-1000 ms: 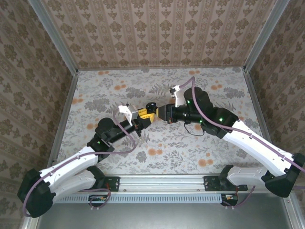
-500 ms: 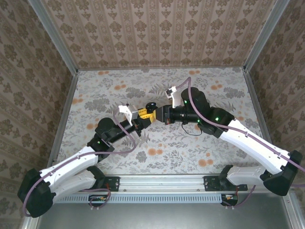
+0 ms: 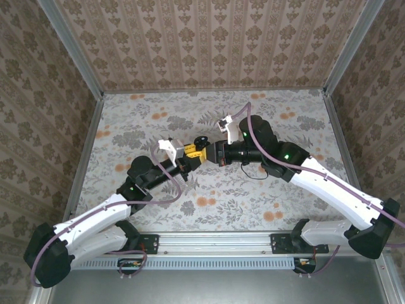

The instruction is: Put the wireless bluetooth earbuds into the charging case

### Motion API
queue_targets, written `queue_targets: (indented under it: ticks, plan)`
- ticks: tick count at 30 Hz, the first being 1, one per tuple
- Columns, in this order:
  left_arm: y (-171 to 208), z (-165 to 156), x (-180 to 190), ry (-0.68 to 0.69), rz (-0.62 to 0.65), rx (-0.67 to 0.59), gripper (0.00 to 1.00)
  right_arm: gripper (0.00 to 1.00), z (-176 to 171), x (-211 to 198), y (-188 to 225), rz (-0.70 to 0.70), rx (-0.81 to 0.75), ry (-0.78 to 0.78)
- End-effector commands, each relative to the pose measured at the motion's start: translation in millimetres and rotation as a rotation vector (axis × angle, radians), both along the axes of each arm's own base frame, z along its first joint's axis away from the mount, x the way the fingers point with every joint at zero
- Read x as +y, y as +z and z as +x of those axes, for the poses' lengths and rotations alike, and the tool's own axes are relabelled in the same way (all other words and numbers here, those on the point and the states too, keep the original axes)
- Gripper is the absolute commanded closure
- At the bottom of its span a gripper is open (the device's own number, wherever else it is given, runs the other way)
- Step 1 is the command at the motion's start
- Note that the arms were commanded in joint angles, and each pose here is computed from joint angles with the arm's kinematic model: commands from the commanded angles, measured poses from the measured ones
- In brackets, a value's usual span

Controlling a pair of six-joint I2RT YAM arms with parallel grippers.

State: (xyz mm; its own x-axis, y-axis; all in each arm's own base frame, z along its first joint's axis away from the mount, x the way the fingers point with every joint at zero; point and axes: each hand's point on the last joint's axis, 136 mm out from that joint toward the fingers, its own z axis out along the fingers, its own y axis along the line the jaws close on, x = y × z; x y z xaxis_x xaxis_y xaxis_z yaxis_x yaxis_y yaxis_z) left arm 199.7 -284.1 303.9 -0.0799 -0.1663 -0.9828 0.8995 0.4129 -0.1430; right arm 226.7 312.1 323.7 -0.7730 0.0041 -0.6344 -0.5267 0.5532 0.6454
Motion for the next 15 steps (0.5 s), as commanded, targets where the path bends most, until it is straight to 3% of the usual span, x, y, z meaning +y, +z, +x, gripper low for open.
queue_targets:
  ticks: [1, 8, 15]
  plan:
    - [18, -2, 3, -0.006, -0.047, -0.027, 1.00, 0.84, -20, -14, 32, 0.006, -0.064, 0.062]
    - [16, -1, 4, -0.027, -0.048, -0.003, 1.00, 0.76, -26, -30, 48, -0.050, -0.081, 0.108]
    - [18, -11, -4, -0.169, -0.043, 0.027, 1.00, 0.62, -17, -33, 42, -0.179, -0.160, 0.184]
